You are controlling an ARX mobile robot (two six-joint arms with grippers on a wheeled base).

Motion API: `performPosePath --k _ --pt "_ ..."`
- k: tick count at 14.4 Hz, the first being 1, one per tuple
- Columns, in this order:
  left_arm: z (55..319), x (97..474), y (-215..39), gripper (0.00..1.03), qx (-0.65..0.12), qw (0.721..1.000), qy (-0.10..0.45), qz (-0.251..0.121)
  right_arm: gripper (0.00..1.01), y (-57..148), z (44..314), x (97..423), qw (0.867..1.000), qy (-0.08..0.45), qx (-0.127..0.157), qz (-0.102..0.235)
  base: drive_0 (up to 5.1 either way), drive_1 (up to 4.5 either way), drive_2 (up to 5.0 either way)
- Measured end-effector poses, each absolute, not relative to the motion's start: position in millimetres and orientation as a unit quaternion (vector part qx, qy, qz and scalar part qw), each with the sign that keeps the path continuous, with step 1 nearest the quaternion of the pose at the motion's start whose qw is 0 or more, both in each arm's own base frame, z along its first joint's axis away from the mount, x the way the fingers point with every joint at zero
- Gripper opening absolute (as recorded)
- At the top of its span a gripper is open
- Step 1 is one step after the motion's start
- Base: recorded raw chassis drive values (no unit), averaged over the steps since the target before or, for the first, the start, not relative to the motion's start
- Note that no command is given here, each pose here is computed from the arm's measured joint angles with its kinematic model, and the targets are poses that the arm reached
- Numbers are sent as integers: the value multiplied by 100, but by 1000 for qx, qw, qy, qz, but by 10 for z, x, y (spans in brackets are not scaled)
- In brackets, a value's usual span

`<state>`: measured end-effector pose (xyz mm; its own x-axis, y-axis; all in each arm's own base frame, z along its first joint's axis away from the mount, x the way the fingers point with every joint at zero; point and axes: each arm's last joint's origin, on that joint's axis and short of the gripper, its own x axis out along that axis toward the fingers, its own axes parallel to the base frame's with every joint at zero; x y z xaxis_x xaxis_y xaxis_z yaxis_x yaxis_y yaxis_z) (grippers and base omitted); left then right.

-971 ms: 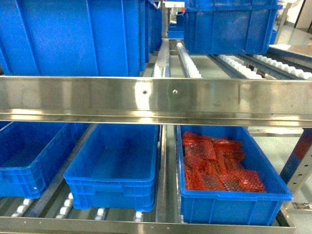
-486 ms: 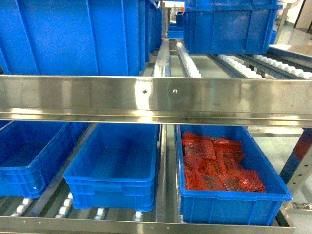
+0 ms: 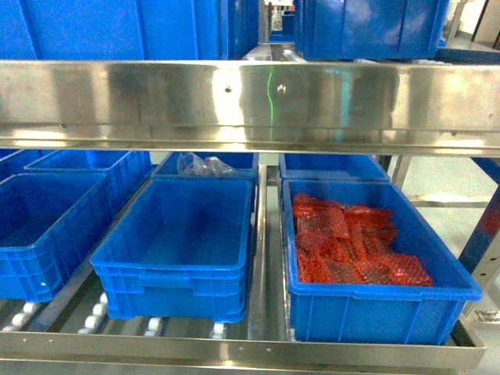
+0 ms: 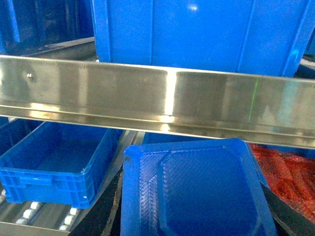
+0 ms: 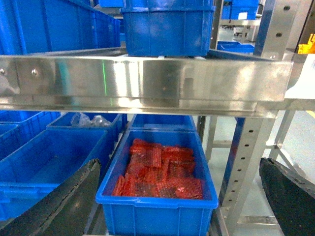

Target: Pick blue part to blue bin on bottom shelf

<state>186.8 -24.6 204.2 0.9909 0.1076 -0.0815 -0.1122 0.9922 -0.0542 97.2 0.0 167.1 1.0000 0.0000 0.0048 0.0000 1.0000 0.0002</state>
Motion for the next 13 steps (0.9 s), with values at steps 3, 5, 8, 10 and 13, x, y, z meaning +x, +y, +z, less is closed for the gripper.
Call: performPosePath --k 3,5,8,10,13 --pt "2040 1869 -246 44 -29 997 40 55 98 0 1669 972 1000 -2 1 0 0 0 0" --pt "2039 1868 -246 44 -29 997 40 55 98 0 1668 972 1000 -1 1 0 0 0 0" --pt "2041 1869 -246 43 -29 997 40 55 98 0 1670 972 1000 -2 0 0 0 0 0" --pt "2040 1869 -246 43 -29 997 40 55 98 0 1669 972 1000 -1 0 0 0 0 0" --pt "2039 1869 -246 43 -29 997 40 55 98 0 1669 972 1000 -1 0 0 0 0 0"
